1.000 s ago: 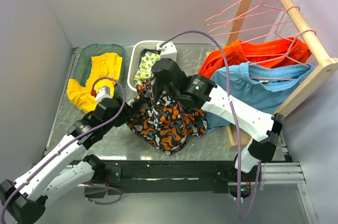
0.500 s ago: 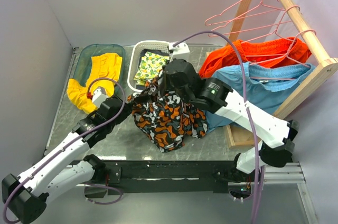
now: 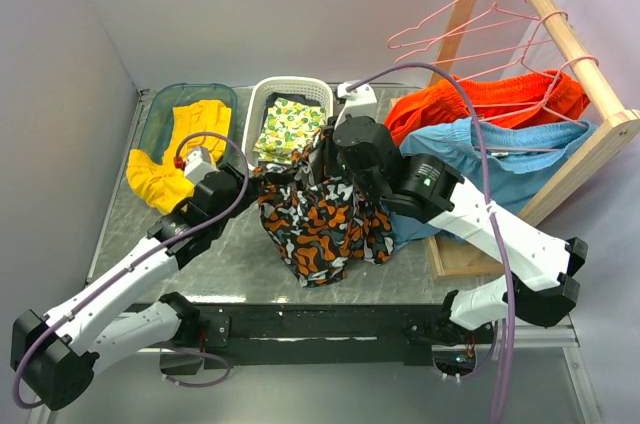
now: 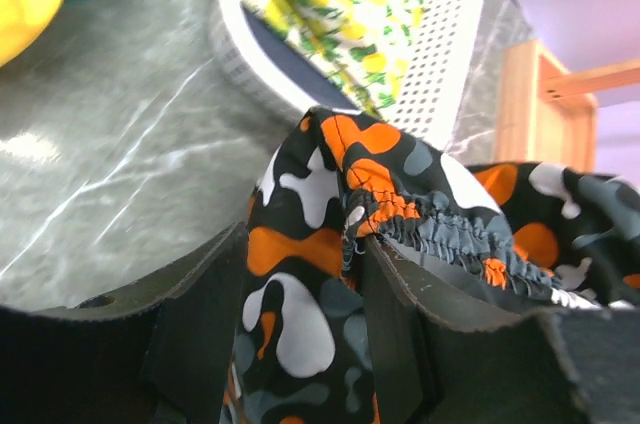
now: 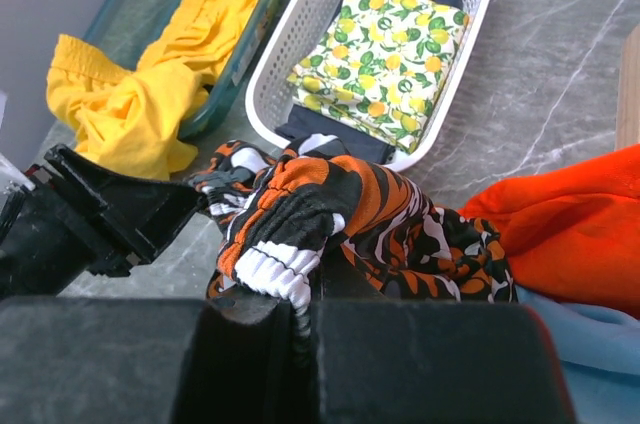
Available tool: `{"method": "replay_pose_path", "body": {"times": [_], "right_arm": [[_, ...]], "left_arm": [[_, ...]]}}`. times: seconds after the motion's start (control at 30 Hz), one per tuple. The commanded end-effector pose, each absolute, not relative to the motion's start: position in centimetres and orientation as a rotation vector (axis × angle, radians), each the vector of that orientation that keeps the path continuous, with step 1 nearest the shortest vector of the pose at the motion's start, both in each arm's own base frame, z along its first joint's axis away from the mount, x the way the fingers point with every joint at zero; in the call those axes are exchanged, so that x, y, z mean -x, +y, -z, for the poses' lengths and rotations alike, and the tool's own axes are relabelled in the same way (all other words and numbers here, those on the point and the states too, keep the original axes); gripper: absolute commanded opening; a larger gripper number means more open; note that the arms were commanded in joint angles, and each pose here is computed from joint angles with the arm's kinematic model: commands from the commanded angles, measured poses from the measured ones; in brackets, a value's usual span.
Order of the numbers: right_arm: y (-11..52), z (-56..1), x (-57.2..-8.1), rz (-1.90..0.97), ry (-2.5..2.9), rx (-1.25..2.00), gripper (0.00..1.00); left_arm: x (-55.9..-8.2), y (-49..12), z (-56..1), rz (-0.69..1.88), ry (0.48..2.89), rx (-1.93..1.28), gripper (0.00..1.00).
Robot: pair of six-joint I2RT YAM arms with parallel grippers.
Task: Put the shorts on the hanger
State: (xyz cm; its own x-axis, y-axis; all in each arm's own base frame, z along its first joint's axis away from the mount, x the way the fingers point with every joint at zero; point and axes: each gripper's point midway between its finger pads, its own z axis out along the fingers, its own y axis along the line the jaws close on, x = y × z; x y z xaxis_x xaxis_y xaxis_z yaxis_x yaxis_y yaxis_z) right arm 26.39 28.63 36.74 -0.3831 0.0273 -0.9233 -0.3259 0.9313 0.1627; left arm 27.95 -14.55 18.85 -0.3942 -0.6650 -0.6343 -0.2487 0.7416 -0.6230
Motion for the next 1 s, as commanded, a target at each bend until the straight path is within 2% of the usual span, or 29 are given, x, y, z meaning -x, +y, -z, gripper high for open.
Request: {"method": "replay_pose_path", "body": {"times": [0.0,0.3,0.63,0.73,0.77,0.83,0.87,0.93,0.97], "right_arm": [[28.1,-39.9,-26.3,-0.465,1.855,0.163,0.00],[28.0,-40.6,-26.2,-0.470,1.851,0.165,0.00],[28.6,-41.1,-26.2,-0.492,1.852,0.172,0.00],[28.3,-41.1,-26.2,-0.479,1.851,0.167,0.00],[28.1,-41.2,-26.2,-0.477,1.849,0.163,0.00],[27.7,-41.4,-26.2,-0.470,1.843,0.152,0.00],[27.5,-41.6,-26.2,-0.470,1.840,0.150,0.00],[26.9,-41.7,-26.2,-0.455,1.836,0.137,0.00],[26.5,-41.7,-26.3,-0.443,1.838,0.130,0.00]], "left_arm": [[-29.3,-16.1,-21.7,0.615,1.913,0.617,0.53],[-29.2,-18.4,-23.0,0.809,1.816,0.529,0.45],[-30.9,-18.4,-21.6,0.753,1.805,0.573,0.43],[-31.5,-17.8,-23.3,0.721,1.758,0.576,0.26],[-31.7,-17.2,-23.8,0.686,1.743,0.575,0.16],[-31.6,-16.3,-25.5,0.637,1.731,0.574,0.05],[-31.7,-15.5,-26.2,0.592,1.719,0.576,0.01],[-31.3,-14.7,-29.5,0.573,1.683,0.559,0.01],[-30.7,-13.7,-29.3,0.492,1.727,0.531,0.01]]}}
